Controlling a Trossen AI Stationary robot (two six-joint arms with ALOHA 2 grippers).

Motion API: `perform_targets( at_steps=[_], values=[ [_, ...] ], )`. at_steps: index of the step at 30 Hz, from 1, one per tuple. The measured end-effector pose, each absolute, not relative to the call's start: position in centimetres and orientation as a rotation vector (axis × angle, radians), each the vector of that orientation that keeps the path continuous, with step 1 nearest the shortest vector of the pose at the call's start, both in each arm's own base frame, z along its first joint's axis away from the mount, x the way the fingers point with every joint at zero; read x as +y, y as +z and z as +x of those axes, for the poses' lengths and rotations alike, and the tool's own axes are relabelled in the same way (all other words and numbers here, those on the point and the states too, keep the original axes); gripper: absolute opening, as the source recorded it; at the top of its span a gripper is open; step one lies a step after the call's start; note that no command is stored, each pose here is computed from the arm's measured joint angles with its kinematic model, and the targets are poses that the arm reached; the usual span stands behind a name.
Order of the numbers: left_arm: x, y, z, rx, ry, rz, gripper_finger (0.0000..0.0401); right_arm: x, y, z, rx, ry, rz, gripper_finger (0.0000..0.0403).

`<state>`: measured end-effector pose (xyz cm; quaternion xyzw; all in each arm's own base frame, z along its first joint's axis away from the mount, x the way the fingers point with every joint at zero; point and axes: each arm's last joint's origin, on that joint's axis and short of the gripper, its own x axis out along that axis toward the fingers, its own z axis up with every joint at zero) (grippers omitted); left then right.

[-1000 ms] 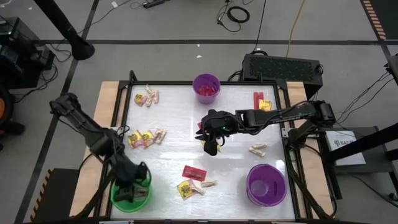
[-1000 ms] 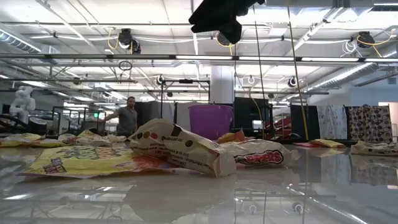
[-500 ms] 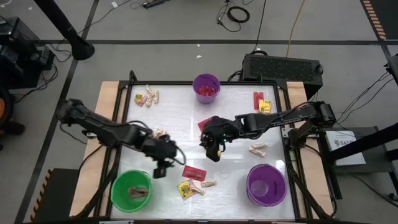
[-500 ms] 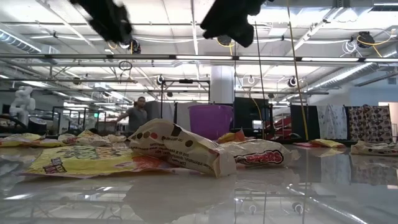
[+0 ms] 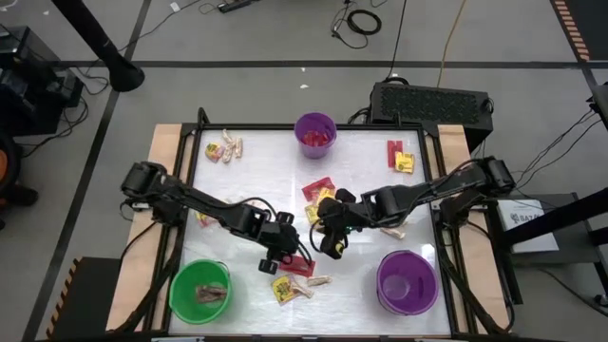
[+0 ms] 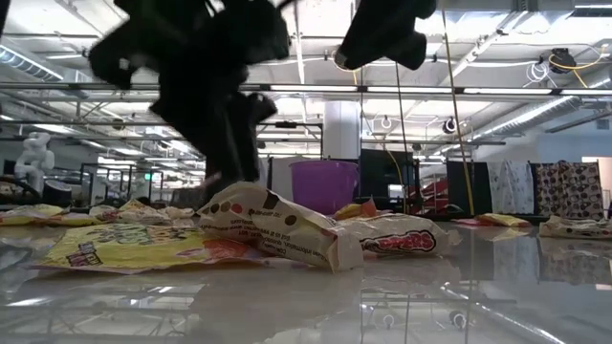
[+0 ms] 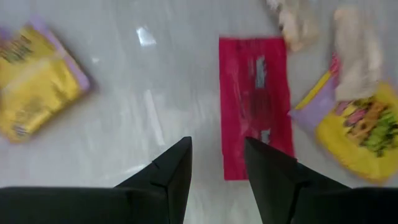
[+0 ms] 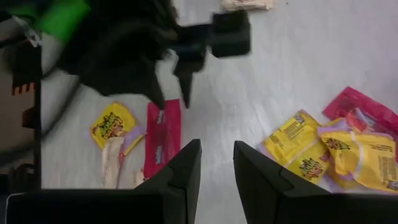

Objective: Sort candy by brand, put in halloween buckets
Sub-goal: Put the red candy into the green bucket

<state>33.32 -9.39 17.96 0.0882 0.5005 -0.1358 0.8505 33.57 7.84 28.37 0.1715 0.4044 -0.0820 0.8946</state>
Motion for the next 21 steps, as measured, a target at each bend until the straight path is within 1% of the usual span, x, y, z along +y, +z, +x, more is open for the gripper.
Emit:
perform_targets(
  at_steps=[9, 16, 18, 21],
  values=[
    [-10.2, 14.3, 33.8, 1.159, -0.335, 0.191, 0.0152, 8.4, 28.3, 33.4, 0.837, -0.182, 0.35, 0.0089],
    [-10.3, 13.6, 34.0, 1.179, -0.293, 0.161, 0.0149, 8.4, 28.3, 33.4, 0.838, -0.182, 0.348, 0.0089],
    [-10.3, 13.6, 34.0, 1.179, -0.286, 0.162, 0.0136, 8.4, 28.3, 33.4, 0.839, -0.182, 0.348, 0.0089],
    [-10.2, 13.6, 34.0, 1.179, -0.279, 0.166, 0.0097, 8.3, 28.3, 33.4, 0.836, -0.188, 0.335, 0.0089]
  ],
)
